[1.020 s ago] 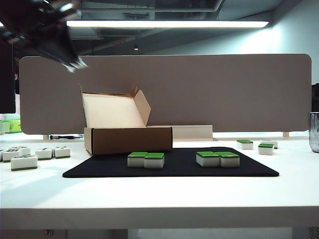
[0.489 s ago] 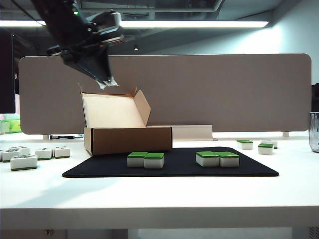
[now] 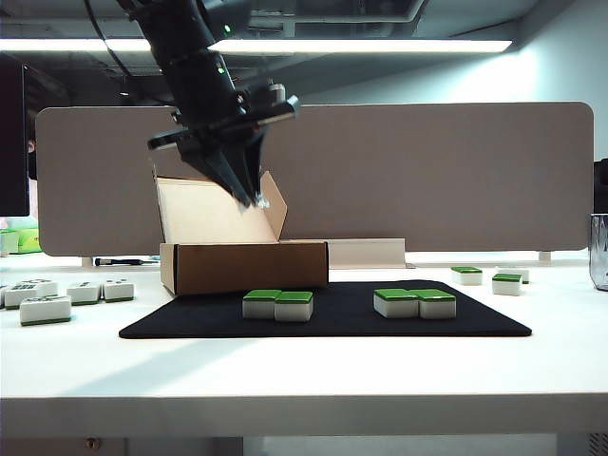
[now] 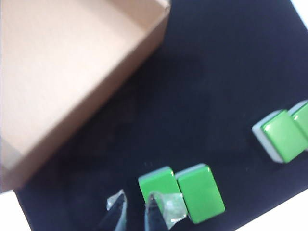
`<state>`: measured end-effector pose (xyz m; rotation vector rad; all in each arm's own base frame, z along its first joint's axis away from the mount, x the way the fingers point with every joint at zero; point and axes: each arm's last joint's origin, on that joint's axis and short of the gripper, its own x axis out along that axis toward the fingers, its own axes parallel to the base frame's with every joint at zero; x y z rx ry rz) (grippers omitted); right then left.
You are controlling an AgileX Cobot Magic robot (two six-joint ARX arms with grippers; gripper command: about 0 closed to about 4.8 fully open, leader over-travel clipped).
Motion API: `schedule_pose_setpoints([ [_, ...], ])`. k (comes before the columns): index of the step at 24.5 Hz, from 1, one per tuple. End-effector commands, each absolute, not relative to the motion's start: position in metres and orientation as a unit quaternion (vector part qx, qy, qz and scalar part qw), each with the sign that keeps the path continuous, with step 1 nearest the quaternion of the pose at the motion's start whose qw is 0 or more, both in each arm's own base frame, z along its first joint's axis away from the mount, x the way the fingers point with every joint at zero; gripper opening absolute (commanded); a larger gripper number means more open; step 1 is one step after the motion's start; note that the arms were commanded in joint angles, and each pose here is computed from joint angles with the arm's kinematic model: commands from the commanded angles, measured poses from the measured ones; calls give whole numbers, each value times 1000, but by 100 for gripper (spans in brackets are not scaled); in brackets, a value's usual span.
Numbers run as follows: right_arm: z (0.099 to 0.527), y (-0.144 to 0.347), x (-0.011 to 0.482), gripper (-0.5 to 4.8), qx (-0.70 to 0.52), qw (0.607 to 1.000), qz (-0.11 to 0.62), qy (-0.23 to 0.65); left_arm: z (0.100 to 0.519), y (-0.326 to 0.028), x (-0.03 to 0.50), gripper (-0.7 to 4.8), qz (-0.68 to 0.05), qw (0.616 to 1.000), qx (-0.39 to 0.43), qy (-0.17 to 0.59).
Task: Pick up four mahjong tiles and put them into the paper box.
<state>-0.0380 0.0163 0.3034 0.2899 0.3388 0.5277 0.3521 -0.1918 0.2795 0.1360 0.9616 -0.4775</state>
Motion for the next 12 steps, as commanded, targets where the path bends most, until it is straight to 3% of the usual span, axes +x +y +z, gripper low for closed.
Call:
schedule_pose_setpoints([
  [1, 304, 16, -41, -1, 137, 943, 260, 154, 273, -200, 359, 54, -206, 837, 45, 505],
  [4, 304, 16, -41, -1, 137, 943, 260, 154, 264, -202, 362, 104, -195, 823, 34, 532],
  [9, 304, 16, -41, -1, 137, 943, 260, 154, 248, -203, 362, 345, -185, 797, 25, 575],
  [12, 304, 16, -41, -1, 137, 943, 260, 154, 246, -208, 360, 360, -190, 792, 16, 580],
])
